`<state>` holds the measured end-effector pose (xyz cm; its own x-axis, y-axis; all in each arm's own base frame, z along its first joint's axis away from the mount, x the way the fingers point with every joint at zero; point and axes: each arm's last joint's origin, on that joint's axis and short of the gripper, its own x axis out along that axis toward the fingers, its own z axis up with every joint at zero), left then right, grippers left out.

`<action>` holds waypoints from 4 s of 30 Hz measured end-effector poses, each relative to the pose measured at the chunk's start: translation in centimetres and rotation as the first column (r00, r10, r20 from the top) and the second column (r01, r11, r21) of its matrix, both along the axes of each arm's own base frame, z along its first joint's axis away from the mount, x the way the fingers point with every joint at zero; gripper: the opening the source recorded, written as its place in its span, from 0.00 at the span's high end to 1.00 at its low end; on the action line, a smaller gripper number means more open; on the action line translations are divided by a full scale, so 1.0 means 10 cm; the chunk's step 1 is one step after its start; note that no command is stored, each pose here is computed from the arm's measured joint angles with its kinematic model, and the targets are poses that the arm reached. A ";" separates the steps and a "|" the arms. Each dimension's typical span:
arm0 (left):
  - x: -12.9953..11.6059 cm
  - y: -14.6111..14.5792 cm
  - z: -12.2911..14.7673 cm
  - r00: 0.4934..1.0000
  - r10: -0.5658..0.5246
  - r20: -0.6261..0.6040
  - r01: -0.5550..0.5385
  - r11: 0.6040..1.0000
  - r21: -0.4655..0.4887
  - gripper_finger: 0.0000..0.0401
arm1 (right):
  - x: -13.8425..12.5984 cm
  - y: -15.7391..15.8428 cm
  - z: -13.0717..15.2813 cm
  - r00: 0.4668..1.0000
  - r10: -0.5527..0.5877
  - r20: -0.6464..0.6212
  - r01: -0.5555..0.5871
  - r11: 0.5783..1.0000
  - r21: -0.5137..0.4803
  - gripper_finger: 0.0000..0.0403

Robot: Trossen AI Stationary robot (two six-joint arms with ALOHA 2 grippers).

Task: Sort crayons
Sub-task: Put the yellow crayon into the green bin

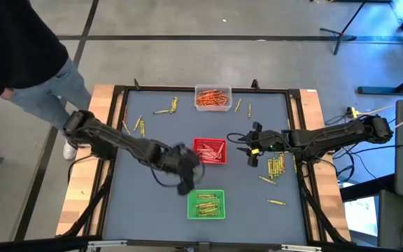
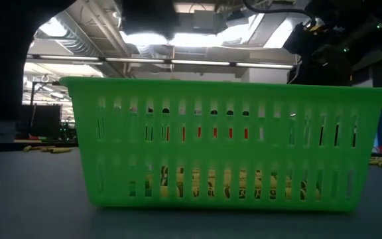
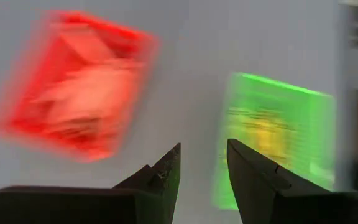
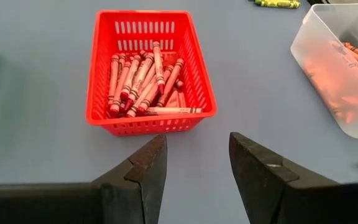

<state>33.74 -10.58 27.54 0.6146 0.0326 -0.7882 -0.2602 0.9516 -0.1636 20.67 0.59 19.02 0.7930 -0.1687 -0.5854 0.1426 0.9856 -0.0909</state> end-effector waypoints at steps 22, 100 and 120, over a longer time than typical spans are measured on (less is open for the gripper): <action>-1.00 1.73 -0.32 0.445 0.721 -0.531 -0.581 0.684 0.442 0.71 | 0.00 0.01 0.00 1.000 0.013 -0.004 -0.013 1.000 0.024 0.58; -1.59 2.06 -0.48 0.750 0.560 -0.352 -0.576 0.815 0.068 0.98 | 0.00 0.01 0.00 0.999 0.032 -0.001 -0.032 0.999 0.036 0.58; -0.64 0.51 -0.22 0.969 -0.090 0.231 0.103 0.994 -0.044 0.98 | 0.00 0.01 0.00 1.000 0.030 -0.002 -0.030 0.999 0.035 0.58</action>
